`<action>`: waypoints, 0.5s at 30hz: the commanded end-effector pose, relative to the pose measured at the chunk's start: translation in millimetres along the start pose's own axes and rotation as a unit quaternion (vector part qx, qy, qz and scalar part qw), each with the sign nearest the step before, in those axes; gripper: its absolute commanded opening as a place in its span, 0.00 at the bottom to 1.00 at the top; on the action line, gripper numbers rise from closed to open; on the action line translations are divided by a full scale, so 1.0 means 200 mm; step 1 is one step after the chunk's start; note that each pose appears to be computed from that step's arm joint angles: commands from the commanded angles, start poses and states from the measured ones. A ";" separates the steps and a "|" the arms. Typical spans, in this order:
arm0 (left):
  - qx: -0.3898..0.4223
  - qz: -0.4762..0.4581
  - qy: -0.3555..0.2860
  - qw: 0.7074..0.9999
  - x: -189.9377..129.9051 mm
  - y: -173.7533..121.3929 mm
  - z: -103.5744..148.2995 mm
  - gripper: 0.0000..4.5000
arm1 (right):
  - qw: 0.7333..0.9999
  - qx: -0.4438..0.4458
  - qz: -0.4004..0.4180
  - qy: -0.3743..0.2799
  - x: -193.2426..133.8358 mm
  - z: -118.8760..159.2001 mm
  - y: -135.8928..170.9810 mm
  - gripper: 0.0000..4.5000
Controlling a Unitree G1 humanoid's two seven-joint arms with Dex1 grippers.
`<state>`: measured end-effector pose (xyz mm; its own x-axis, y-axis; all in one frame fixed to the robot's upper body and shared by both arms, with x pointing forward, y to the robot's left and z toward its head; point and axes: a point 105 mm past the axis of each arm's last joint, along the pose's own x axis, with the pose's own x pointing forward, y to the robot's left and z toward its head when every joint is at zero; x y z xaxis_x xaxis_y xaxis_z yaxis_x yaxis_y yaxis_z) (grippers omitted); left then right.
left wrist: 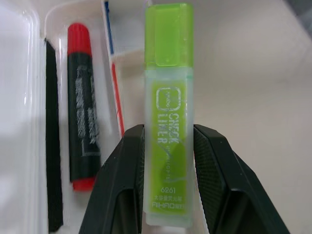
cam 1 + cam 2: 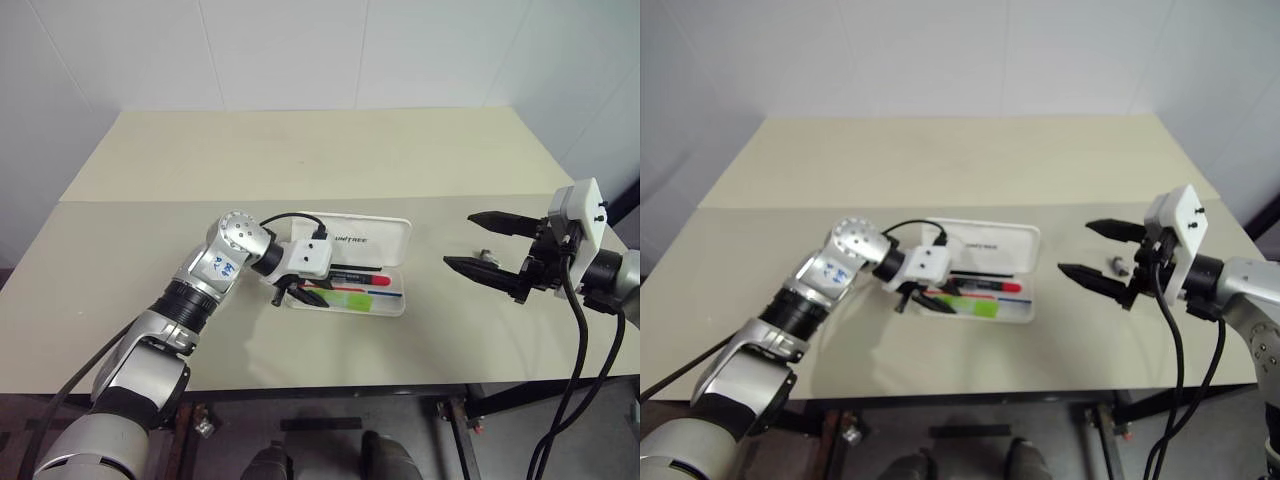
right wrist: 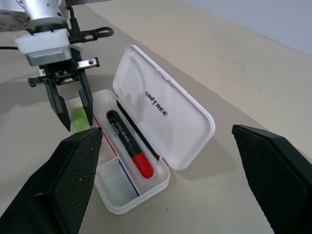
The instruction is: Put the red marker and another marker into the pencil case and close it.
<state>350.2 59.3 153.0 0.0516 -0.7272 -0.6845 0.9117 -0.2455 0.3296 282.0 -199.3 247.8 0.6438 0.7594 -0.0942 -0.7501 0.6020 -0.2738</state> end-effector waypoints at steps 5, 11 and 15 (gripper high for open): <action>0.013 0.021 0.009 1.000 -0.02 0.06 0.02 0.24 | 1.000 -0.017 -0.006 -0.025 -0.01 0.07 0.02 1.00; 0.011 0.035 0.011 0.999 -0.02 0.09 0.03 0.24 | 0.999 -0.015 -0.006 -0.028 -0.01 0.07 0.02 1.00; 0.003 0.053 0.002 0.999 -0.04 0.13 0.06 0.24 | 0.999 -0.013 -0.005 -0.029 -0.01 0.07 0.03 1.00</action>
<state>360.8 53.9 155.6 0.0908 -0.7265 -0.6811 0.9121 -0.2139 0.3498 280.4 -195.6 249.6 0.6473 0.7585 -0.0753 -0.7452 0.6090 -0.2716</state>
